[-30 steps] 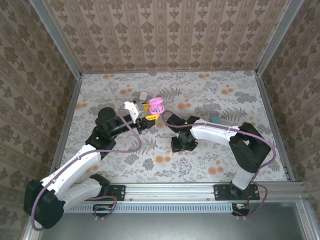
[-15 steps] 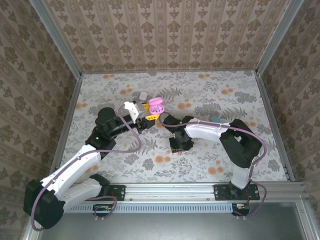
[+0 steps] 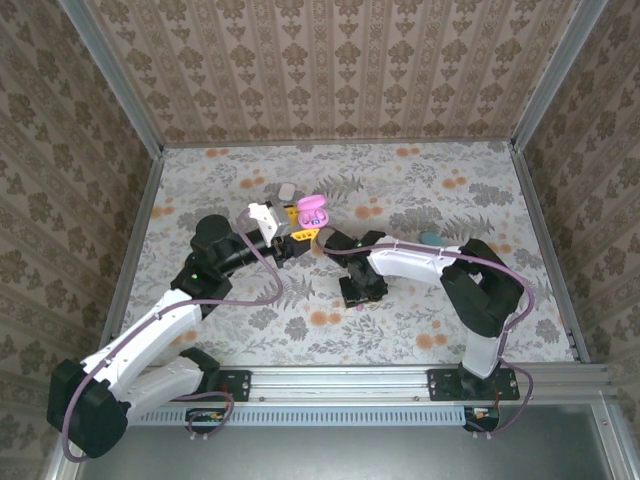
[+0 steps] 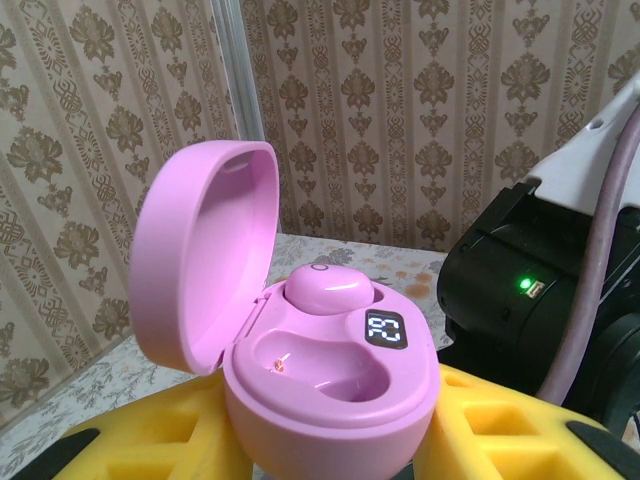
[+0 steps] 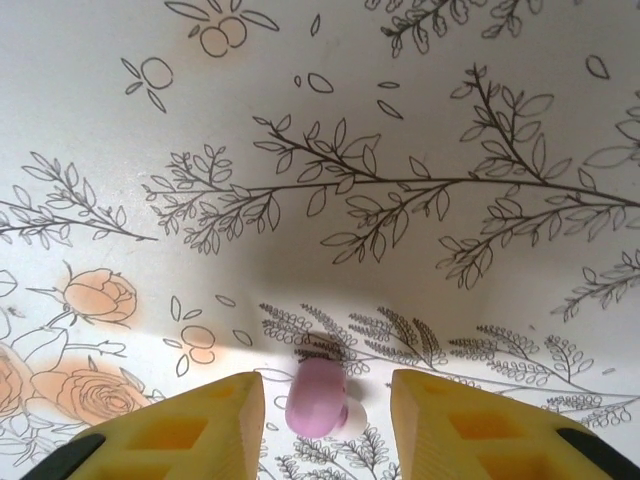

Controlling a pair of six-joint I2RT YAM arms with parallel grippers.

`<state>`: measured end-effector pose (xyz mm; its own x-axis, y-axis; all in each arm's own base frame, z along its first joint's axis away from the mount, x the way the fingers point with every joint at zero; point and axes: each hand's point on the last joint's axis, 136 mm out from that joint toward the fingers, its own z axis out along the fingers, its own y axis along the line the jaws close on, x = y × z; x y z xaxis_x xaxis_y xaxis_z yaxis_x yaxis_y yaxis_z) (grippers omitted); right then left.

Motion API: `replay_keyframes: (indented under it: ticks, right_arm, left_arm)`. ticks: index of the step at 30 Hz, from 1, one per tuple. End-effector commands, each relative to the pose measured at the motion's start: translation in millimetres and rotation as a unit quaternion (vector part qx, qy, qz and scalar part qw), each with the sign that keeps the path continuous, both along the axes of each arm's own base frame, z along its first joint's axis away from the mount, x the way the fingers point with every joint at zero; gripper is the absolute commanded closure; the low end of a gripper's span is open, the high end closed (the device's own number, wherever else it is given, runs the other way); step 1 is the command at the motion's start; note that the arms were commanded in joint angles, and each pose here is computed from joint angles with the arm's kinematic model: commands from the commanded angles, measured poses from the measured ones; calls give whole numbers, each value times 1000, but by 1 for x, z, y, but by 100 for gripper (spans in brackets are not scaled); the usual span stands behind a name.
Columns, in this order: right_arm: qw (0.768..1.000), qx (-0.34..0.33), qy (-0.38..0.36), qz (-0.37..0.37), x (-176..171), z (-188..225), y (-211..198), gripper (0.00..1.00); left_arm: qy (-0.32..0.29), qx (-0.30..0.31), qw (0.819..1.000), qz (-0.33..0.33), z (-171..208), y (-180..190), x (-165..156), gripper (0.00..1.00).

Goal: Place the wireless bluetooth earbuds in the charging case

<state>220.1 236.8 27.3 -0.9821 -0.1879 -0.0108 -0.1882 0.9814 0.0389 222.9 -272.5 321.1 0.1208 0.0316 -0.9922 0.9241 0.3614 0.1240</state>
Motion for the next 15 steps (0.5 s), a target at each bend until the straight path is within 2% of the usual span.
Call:
replay_keyframes:
  ticks: [1,15]
  right_arm:
    - [999,-5,-12,-30,-5,17,-6,59]
    - [997,-21,-2,-81,-17,1,-3,61]
  left_arm:
    - [-30,-14,999,-4,21,0,-3,59]
    - [-31,-13,999,-8,21,-1,-4,59]
